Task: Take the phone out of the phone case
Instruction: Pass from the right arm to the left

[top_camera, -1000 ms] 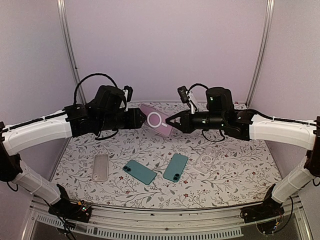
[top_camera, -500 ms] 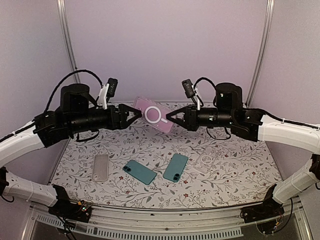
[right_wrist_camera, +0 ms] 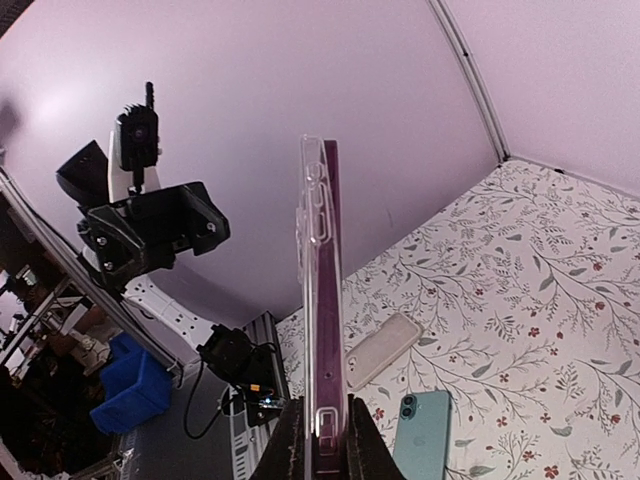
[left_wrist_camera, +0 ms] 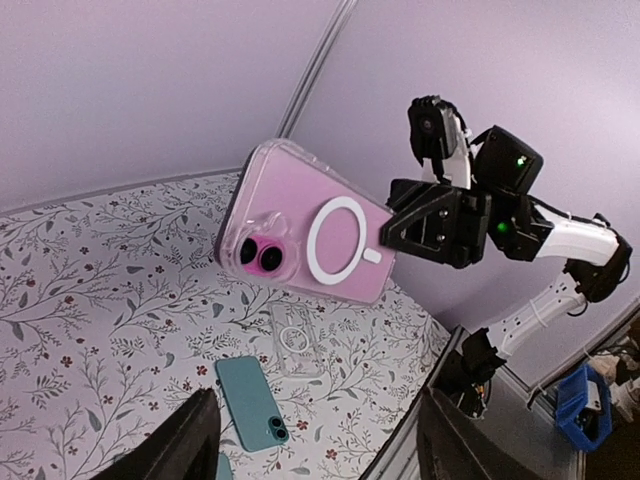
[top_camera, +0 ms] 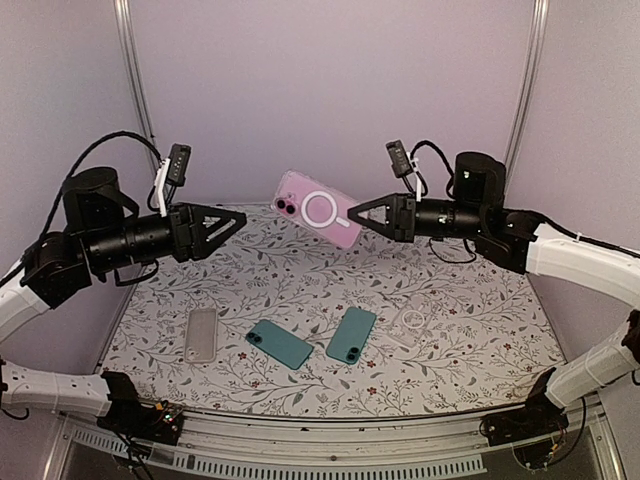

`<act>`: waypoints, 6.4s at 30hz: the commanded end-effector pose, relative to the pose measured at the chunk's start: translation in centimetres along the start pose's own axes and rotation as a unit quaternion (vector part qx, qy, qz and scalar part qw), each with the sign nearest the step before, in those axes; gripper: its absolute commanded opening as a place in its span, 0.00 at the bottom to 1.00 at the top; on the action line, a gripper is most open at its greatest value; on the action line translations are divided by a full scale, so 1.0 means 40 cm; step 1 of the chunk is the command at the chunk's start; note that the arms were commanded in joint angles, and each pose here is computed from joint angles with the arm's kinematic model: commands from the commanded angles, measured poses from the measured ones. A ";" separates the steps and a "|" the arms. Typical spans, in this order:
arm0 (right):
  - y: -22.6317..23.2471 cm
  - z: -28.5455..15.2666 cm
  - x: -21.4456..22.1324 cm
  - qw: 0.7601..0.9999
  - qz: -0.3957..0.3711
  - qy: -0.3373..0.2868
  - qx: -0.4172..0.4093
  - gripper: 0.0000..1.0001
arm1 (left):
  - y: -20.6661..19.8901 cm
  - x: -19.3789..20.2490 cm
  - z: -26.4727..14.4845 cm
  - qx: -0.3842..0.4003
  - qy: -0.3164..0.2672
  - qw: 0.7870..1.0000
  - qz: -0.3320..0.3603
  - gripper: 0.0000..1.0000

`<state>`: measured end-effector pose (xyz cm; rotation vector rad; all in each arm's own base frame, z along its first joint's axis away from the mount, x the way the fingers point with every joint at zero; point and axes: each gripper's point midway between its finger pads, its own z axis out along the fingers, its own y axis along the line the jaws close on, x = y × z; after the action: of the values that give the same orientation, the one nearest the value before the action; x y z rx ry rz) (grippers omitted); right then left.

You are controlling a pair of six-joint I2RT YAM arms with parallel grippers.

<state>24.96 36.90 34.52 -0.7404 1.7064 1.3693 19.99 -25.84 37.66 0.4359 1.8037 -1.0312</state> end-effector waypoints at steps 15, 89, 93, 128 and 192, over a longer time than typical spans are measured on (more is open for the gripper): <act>0.307 -0.171 -0.096 0.952 0.026 -0.001 -0.304 0.00 | -0.153 -0.062 -0.017 0.239 -0.047 0.970 -0.010 0.59; 0.289 -0.104 -0.074 0.952 0.038 0.008 -0.305 0.00 | -0.206 -0.010 0.029 0.308 -0.016 0.951 -0.011 0.59; 0.290 -0.102 -0.070 0.951 0.037 0.011 -0.308 0.00 | -0.202 -0.008 0.038 0.306 -0.015 0.952 -0.014 0.55; 0.243 -0.051 -0.056 0.970 0.039 0.011 -0.238 0.00 | -0.205 0.034 0.123 0.284 0.004 0.958 -0.029 0.49; 0.179 -0.014 0.054 0.964 0.098 0.105 -0.223 0.00 | -0.211 0.024 0.030 0.266 -0.001 0.963 -0.037 0.22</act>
<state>16.27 37.79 36.27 -1.0689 1.6505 1.9526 14.93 -31.71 38.82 0.6718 1.5809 -1.5619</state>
